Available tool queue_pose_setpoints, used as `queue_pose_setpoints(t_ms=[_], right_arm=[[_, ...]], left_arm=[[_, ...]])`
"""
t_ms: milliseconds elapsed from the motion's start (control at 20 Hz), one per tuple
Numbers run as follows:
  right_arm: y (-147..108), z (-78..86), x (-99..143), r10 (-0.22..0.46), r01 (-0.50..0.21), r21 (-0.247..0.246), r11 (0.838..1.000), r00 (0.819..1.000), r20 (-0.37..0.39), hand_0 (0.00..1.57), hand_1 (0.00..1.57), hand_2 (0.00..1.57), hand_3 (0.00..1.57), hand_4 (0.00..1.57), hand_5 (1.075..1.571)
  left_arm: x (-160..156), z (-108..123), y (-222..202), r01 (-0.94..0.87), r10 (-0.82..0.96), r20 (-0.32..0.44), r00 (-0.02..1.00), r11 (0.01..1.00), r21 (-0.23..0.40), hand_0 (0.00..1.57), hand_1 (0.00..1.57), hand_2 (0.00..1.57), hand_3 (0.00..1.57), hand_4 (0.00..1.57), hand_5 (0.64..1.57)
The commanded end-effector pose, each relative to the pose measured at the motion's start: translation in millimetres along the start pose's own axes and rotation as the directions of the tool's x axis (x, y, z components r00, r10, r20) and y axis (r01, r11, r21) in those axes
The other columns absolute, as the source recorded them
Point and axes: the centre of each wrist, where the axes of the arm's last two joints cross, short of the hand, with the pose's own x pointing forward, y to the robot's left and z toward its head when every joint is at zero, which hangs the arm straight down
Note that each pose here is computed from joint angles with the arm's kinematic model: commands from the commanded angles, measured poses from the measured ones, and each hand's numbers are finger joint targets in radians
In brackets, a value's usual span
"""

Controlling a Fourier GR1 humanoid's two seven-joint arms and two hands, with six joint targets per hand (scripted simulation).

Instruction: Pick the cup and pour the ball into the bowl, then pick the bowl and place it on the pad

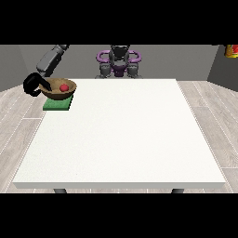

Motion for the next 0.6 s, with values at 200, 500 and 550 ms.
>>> queue_pose_setpoints(t_ms=[200,500,550], right_arm=[[21,2.0,-9,0.137,-0.134,0.102,0.986,0.990,-0.018,0.00,0.00,0.00,0.00,0.00,1.410],[-7,-7.5,27,0.199,-0.190,0.104,0.976,0.976,-0.085,0.00,0.00,0.00,0.00,0.00,1.383],[0,-7.5,42,0.210,-0.201,0.153,0.967,0.977,-0.042,0.00,0.00,0.00,0.00,0.20,1.375]], left_arm=[[4,-7,-12,0.003,-0.003,0.020,1.000,1.000,-0.016,0.00,0.00,0.00,0.00,1.21,1.569],[-39,6,-44,-0.020,0.014,-0.109,0.994,0.999,-0.050,0.00,0.00,0.00,0.00,1.19,1.569],[-53,13,-38,-0.013,0.013,-0.154,0.988,1.000,-0.001,0.00,0.00,0.00,0.00,1.19,1.569]])
